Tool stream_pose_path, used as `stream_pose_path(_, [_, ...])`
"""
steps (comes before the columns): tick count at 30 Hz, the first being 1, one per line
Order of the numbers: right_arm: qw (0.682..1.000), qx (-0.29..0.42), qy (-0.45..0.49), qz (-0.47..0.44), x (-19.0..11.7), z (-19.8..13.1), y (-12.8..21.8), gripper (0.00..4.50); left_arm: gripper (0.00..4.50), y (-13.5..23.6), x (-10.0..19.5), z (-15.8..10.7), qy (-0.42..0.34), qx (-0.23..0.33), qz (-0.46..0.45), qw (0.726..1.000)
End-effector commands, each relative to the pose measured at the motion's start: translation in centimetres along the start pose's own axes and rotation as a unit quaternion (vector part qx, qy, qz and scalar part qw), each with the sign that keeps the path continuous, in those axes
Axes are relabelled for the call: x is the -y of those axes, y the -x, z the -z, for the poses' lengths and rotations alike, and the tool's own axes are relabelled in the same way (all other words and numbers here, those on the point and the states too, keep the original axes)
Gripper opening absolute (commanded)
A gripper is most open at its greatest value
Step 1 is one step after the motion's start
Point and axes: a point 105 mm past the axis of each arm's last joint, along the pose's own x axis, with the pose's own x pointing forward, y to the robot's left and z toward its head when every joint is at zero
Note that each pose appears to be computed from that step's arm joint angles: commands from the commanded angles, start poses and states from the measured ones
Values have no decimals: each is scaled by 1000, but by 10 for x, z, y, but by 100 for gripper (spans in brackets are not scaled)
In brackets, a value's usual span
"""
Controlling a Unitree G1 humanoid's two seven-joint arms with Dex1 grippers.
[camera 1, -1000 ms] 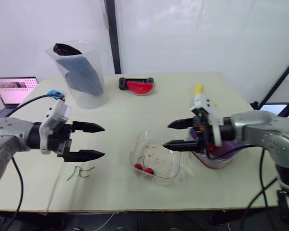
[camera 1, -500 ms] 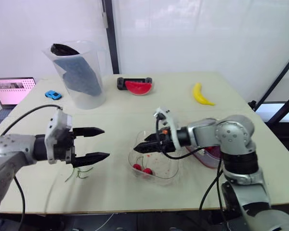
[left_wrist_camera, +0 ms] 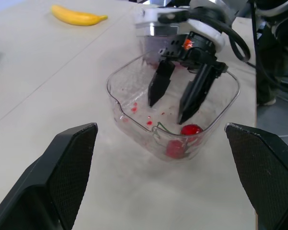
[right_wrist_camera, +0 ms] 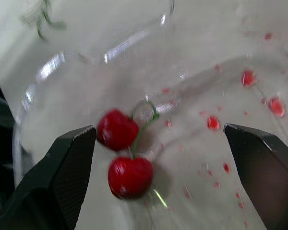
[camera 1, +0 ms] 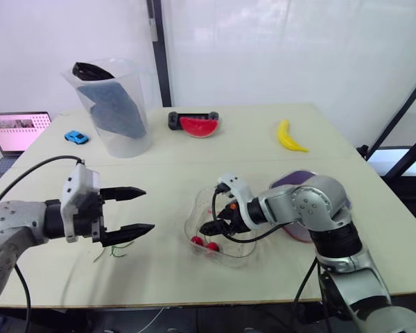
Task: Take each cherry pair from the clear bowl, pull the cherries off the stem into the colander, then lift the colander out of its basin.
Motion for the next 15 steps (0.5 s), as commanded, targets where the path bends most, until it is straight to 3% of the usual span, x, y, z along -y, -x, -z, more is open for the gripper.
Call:
stream_pose_path(1, [998,-8,59,-4,-10,-6,2,450,447,-1,0,-6,-20,10,-2,1000])
stream_pose_path(15, [981,-24,192,7,-7,-5,-15,450,447,-5,-1,-3,-27,2,-3,1000])
